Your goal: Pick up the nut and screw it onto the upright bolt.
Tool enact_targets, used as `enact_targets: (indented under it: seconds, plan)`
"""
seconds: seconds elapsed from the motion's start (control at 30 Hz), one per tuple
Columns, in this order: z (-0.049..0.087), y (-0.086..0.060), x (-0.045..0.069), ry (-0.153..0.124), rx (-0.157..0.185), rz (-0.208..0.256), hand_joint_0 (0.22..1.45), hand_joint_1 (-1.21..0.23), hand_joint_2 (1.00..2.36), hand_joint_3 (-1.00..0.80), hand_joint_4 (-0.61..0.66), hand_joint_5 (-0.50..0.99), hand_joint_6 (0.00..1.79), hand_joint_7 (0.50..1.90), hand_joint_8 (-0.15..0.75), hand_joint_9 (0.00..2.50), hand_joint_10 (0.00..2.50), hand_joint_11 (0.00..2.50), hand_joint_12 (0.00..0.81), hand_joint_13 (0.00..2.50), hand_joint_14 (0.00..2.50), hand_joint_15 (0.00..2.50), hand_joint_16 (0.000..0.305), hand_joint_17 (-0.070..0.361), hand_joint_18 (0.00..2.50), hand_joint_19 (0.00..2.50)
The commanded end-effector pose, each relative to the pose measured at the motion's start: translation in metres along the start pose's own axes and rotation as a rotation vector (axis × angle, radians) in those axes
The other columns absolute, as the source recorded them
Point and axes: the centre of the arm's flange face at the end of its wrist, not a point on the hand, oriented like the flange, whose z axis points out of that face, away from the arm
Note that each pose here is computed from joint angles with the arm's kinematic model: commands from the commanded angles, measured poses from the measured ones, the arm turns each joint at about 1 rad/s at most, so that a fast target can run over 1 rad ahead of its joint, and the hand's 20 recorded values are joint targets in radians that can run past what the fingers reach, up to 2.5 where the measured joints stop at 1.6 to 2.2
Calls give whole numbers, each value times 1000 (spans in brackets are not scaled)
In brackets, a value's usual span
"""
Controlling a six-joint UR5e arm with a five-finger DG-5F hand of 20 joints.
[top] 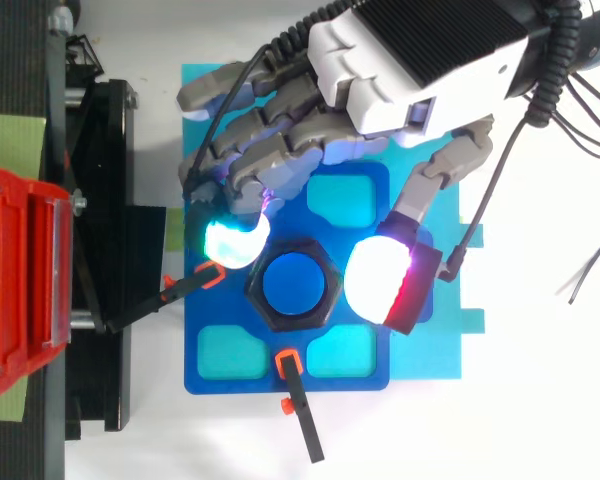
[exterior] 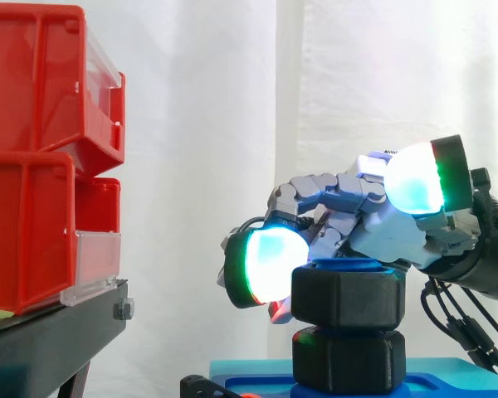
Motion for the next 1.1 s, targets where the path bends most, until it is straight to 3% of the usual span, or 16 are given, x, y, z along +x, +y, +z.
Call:
enact_targets:
  seconds: [0.0,0.03,0.37,0.57,0.67,0.73,0.87,0.93,1.0,1.07]
  plan:
    - [-2,-1,-1,2,-3,-2,492,-241,1000,-500,224,-58,505,1087,246,928,0,0,232,478,0,0,18,41,125,0]
    - [-3,-2,-2,3,-2,-2,494,-245,1000,-500,215,-43,504,1170,258,964,0,0,226,486,0,0,18,41,126,0]
    - [-17,-12,-15,-2,-14,-27,508,-289,1000,-500,186,31,503,1433,262,1099,0,0,201,586,0,0,13,30,210,0]
    - [-27,-18,-22,3,-19,-35,517,-311,1000,-500,124,54,571,1289,238,1273,0,0,166,709,0,0,8,18,357,0]
    - [-29,-20,-24,4,-19,-36,519,-318,1000,-500,120,61,573,1287,226,1328,0,0,151,750,0,0,7,15,408,0]
    - [-31,-21,-26,1,-19,-39,518,-316,1000,-500,146,53,501,1381,234,1291,0,0,160,734,0,0,8,18,387,0]
    - [-27,-20,-35,-7,-27,-40,507,-300,1000,-500,230,-31,505,1084,250,1166,0,0,188,648,0,0,12,26,294,0]
    - [-20,-17,-47,-16,-43,-50,501,-296,1000,-500,245,-62,504,977,254,1103,0,0,202,623,0,0,13,29,265,0]
    - [-9,-10,-63,-1,-77,-46,498,-296,1000,-500,253,-77,504,907,249,1059,0,0,209,601,0,0,14,31,241,0]
    - [-5,-7,-70,-1,-85,-42,496,-295,1000,-500,247,-96,503,830,246,1024,0,0,214,571,0,0,15,33,216,0]
